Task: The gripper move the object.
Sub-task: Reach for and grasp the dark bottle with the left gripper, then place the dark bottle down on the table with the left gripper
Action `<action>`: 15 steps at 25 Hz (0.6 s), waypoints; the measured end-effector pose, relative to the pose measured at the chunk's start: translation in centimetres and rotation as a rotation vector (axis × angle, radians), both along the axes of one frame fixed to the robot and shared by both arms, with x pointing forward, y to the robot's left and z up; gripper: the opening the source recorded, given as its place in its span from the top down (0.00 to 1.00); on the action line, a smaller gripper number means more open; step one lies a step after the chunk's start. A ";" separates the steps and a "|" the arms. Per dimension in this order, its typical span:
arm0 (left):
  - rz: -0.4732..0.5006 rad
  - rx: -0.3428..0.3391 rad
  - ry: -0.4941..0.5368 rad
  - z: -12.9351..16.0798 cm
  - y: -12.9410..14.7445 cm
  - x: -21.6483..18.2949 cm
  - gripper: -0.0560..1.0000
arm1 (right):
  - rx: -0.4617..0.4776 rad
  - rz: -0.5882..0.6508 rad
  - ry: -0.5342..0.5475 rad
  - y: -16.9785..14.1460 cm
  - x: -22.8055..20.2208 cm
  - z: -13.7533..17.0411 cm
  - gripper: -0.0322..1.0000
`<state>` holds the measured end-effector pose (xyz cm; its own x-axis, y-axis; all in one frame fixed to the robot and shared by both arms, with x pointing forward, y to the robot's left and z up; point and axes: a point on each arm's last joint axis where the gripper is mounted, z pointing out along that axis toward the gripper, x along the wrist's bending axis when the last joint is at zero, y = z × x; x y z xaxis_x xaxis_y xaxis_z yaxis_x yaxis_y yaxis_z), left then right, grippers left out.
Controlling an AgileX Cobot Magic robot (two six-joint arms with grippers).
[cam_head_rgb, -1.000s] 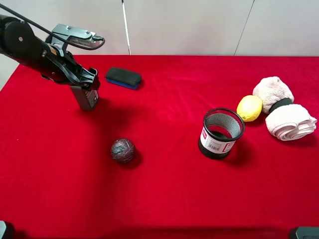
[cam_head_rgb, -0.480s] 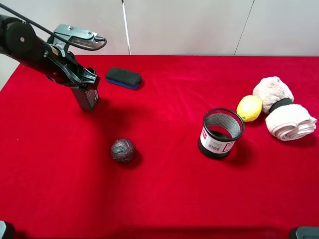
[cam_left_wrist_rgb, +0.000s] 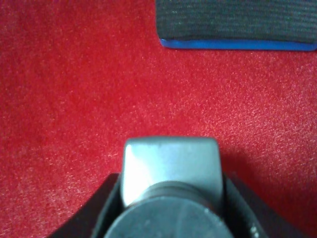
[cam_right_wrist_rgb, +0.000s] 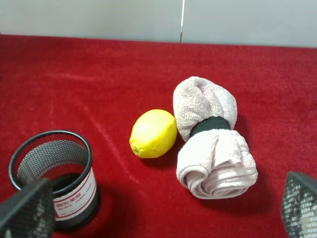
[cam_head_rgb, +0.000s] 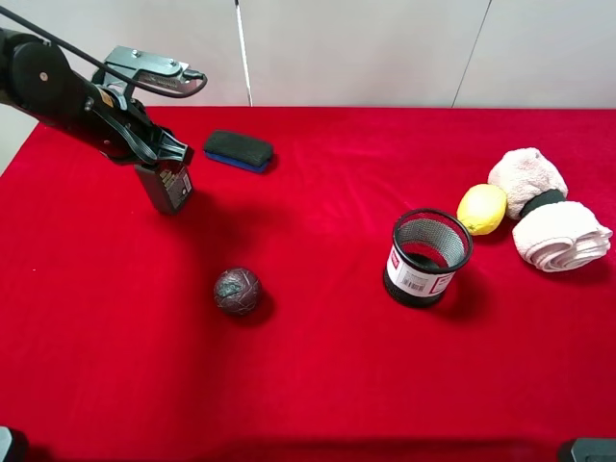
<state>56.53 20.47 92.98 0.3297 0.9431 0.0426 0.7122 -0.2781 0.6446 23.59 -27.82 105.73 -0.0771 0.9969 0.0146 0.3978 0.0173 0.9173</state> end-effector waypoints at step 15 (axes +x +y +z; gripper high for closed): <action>0.000 0.001 0.002 0.0 0.0 0.0 0.55 | 0.000 0.000 0.000 0.0 0.0 0.0 0.30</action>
<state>56.52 20.48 92.96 0.3297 0.9431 0.0426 0.7134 -0.2784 0.6431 23.59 -27.82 105.73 -0.0771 0.9969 0.0146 0.3978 0.0173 0.9173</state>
